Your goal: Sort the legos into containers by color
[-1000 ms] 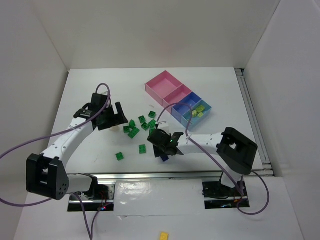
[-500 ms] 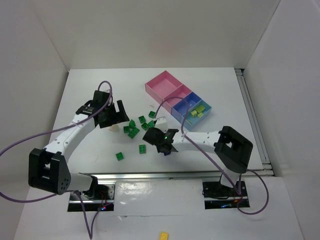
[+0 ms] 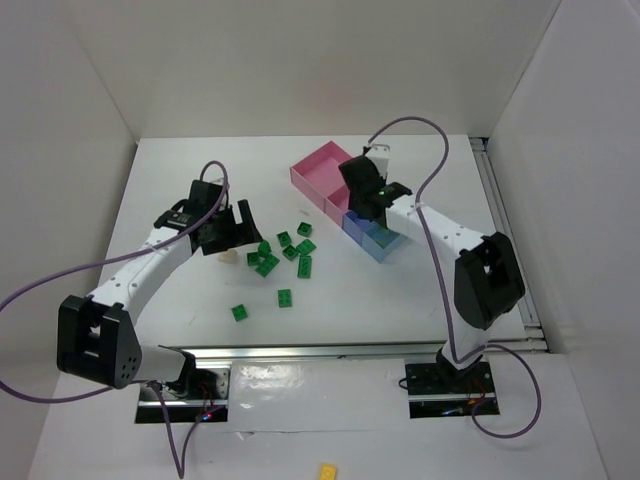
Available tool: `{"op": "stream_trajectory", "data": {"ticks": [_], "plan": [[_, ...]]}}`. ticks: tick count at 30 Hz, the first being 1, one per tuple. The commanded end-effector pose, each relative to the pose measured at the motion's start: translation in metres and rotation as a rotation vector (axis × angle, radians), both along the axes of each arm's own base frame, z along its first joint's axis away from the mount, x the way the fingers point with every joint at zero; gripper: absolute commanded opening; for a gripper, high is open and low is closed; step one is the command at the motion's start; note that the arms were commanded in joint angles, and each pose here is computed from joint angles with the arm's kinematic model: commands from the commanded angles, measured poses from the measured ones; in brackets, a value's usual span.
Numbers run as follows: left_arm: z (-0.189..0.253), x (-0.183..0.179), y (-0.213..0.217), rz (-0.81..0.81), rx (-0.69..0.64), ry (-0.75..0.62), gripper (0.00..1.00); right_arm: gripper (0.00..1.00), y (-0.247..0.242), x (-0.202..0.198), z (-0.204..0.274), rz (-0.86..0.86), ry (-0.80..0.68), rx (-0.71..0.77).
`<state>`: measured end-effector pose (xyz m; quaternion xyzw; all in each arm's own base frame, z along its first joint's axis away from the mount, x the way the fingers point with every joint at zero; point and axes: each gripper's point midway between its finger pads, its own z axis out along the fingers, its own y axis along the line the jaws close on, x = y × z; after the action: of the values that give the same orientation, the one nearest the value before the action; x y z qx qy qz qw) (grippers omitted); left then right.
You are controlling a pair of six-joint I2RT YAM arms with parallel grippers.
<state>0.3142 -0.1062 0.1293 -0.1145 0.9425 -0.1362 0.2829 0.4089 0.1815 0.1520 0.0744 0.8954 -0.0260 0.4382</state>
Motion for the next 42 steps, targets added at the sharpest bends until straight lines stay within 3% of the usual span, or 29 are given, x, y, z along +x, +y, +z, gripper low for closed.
{"op": "stream_trajectory", "data": {"ticks": [1,3,4,5,6,11,16,20,26,32,36,40,41,42], "plan": [[0.003,0.008,-0.002,-0.019,0.011,-0.027,0.99,0.32,-0.005,0.033,0.004,-0.010,-0.040,0.019],[-0.004,0.004,0.000,-0.019,0.015,-0.008,0.99,0.40,-0.011,0.043,-0.002,-0.026,-0.043,0.048],[-0.003,0.006,-0.001,-0.019,0.013,-0.017,0.99,0.52,-0.006,0.048,-0.004,-0.019,-0.052,0.060],[-0.007,0.002,-0.002,-0.026,0.007,-0.005,0.99,0.74,-0.010,0.053,-0.010,-0.030,-0.044,0.056],[-0.007,0.002,-0.002,-0.026,0.007,-0.005,0.99,0.82,-0.007,0.058,-0.006,-0.030,-0.053,0.061],[-0.001,0.002,-0.002,-0.026,0.003,-0.022,0.99,0.82,-0.003,0.044,0.002,-0.008,-0.067,0.034],[-0.002,-0.001,0.004,0.004,0.033,-0.032,0.99,0.77,0.038,-0.012,0.023,0.140,-0.107,0.084],[-0.004,-0.001,0.015,0.103,0.052,-0.035,0.99,0.84,0.100,-0.076,-0.019,0.332,0.017,0.128],[-0.004,-0.009,0.010,0.099,0.017,-0.019,0.99,0.91,0.150,-0.111,-0.072,0.446,0.145,0.139],[-0.002,-0.009,0.011,0.083,0.032,-0.010,0.99,0.91,0.173,-0.117,-0.100,0.482,0.201,0.123],[-0.006,-0.011,0.012,0.083,0.035,0.000,0.99,0.85,0.174,-0.113,-0.121,0.457,0.223,0.092],[-0.009,-0.014,0.012,0.083,0.037,0.009,0.99,0.64,0.168,-0.104,-0.129,0.406,0.214,0.038],[-0.009,-0.014,0.013,0.075,0.043,0.008,0.99,0.52,0.168,-0.104,-0.132,0.405,0.224,0.028],[-0.009,-0.014,0.013,0.075,0.043,0.008,0.99,0.46,0.166,-0.101,-0.131,0.393,0.212,0.017]]}}
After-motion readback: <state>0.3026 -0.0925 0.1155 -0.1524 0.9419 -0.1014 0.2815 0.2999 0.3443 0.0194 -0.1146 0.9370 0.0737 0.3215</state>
